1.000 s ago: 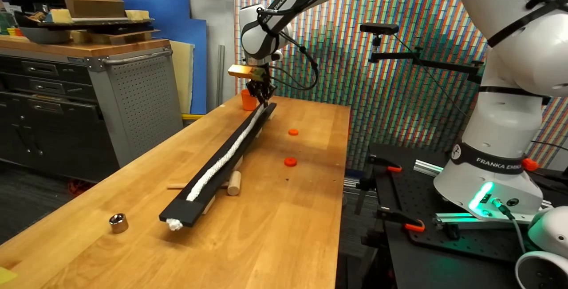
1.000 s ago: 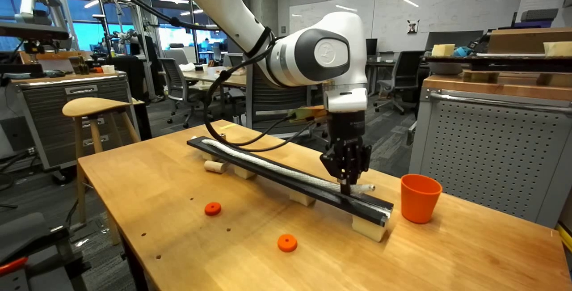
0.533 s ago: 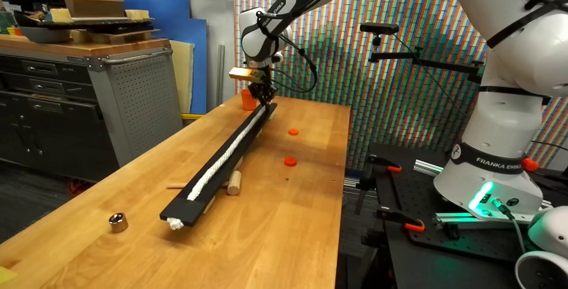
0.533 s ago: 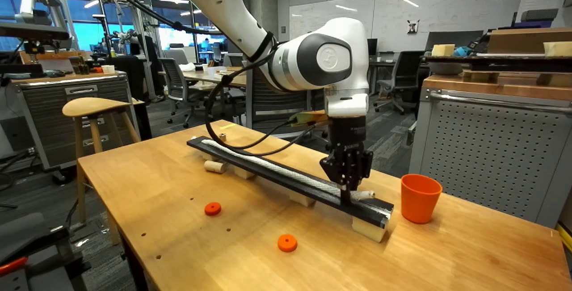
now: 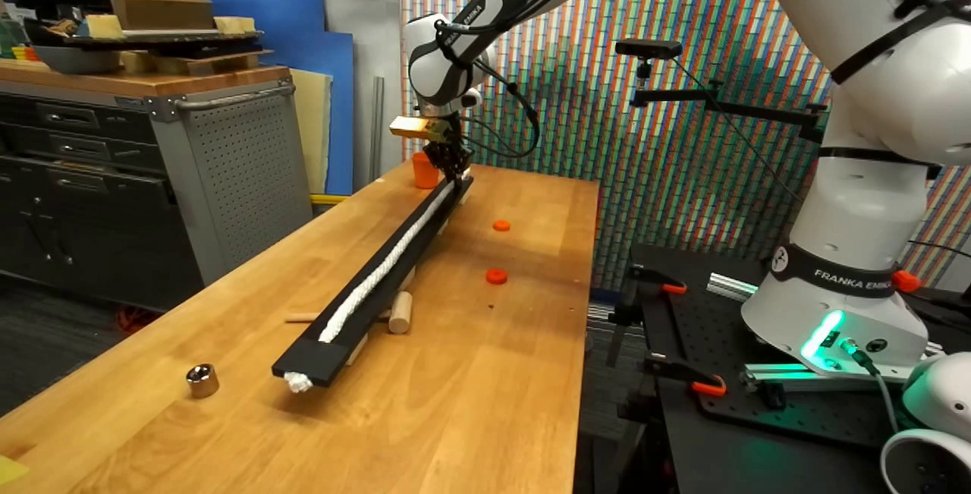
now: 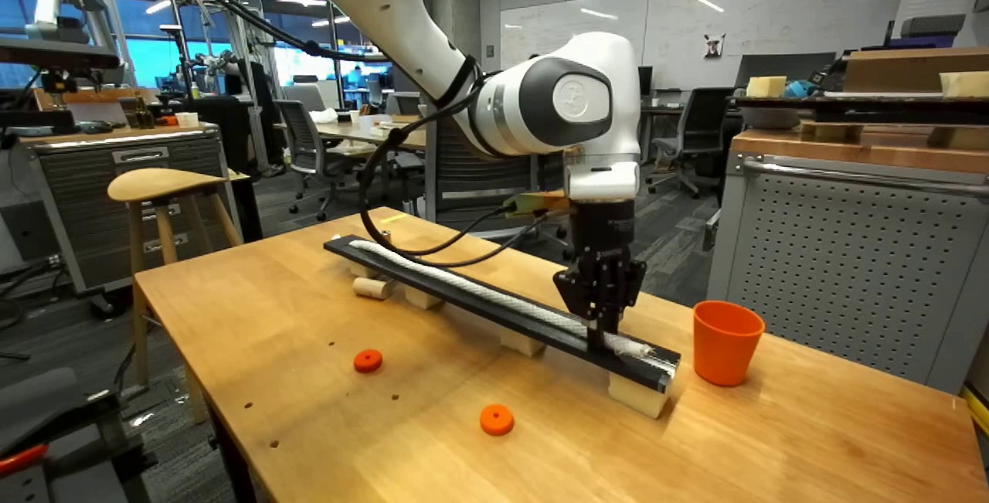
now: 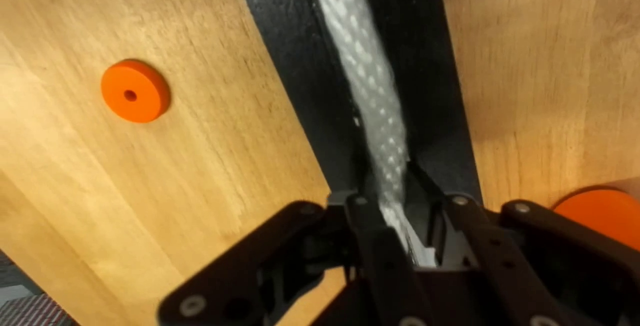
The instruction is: Put the white rope on the board
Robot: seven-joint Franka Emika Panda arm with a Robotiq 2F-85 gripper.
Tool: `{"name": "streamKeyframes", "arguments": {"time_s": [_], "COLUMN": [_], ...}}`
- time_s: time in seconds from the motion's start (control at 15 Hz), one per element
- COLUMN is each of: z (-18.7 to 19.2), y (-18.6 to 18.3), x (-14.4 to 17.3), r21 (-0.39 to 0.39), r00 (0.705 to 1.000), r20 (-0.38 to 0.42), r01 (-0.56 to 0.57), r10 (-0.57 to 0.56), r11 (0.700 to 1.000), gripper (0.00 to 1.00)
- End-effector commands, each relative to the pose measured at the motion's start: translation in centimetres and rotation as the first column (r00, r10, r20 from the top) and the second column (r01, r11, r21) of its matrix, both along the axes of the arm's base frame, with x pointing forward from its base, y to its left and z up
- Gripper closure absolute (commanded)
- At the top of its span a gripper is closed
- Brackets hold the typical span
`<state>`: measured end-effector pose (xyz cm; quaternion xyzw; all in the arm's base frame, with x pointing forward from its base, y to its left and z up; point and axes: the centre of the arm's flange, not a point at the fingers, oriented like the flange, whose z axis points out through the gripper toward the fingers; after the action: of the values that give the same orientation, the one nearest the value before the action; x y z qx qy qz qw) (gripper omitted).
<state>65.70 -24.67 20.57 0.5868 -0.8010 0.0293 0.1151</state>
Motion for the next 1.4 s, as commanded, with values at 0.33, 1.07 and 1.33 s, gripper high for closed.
{"name": "streamKeyframes", "arguments": {"time_s": [0.33,1.07,1.33], "z": [-0.4,-0.4,0.2], "y": [-0.7,-1.9,-2.2], "x": [1.2,1.3,2.3], "r21": [-0.03,-0.089,-0.13], "r00": [0.997,0.995,0.995], "r20": [-0.071,-0.096,-0.089], "r01": [-0.022,-0.028,-0.066], "r10": [0.02,0.019,0.054], "r11": [0.999,0.996,0.989], "gripper": [0.08,0.0,0.0]}}
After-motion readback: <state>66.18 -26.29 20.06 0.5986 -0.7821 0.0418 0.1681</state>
